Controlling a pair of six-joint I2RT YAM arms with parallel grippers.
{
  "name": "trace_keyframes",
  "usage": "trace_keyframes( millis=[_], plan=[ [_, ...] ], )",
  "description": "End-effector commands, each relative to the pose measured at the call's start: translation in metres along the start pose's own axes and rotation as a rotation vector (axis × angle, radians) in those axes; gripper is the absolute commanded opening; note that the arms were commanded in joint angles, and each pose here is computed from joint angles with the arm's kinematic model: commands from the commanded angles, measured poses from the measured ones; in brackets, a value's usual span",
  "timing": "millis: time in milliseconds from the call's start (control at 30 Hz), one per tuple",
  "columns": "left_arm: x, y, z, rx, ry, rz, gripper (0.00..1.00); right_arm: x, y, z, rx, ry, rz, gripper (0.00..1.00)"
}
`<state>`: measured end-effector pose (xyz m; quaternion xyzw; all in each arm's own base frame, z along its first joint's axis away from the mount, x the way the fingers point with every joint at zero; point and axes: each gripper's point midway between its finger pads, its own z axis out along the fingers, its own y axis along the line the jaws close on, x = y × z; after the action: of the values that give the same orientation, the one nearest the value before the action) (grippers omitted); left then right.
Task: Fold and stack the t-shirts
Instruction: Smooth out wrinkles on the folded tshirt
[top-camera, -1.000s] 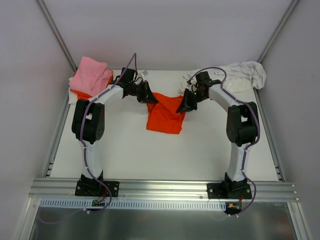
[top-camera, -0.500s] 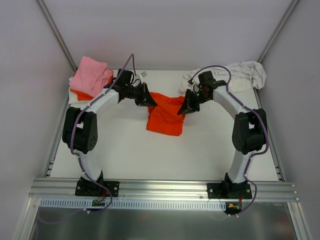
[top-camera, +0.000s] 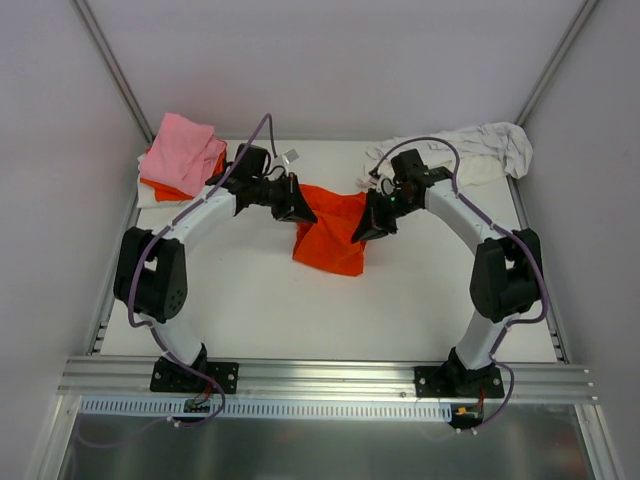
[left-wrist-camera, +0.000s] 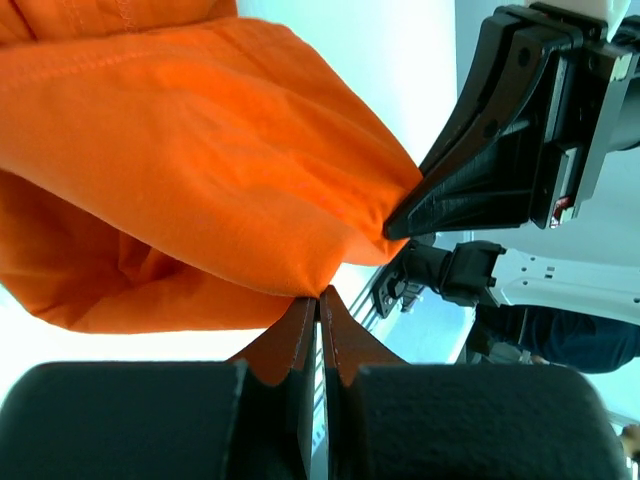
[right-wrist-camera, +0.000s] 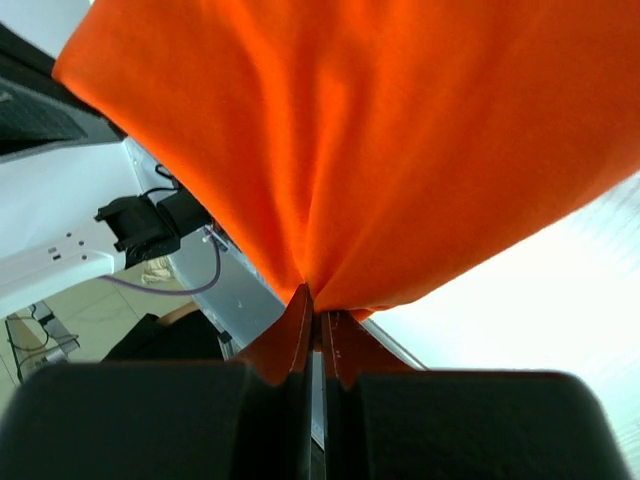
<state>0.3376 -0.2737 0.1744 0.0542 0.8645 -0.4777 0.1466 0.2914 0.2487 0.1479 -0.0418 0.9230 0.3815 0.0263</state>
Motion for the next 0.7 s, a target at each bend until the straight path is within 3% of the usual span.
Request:
trace_keyframes(
  millis=[0,367,667],
  plan=[
    [0.003,-0.023,-0.015,0.04,-0.025,0.059,0.0,0.018,0.033,-0.021,-0.053,0.005,-0.059,0.0],
    [0.017,-0.033,-0.029,0.054,-0.049,0.065,0.0,0.036,0.07,-0.036,-0.092,0.055,-0.103,0.0],
    [0.011,-0.028,-0.03,0.013,-0.084,0.073,0.0,0.02,0.051,-0.024,-0.055,0.07,-0.1,0.0]
  ],
)
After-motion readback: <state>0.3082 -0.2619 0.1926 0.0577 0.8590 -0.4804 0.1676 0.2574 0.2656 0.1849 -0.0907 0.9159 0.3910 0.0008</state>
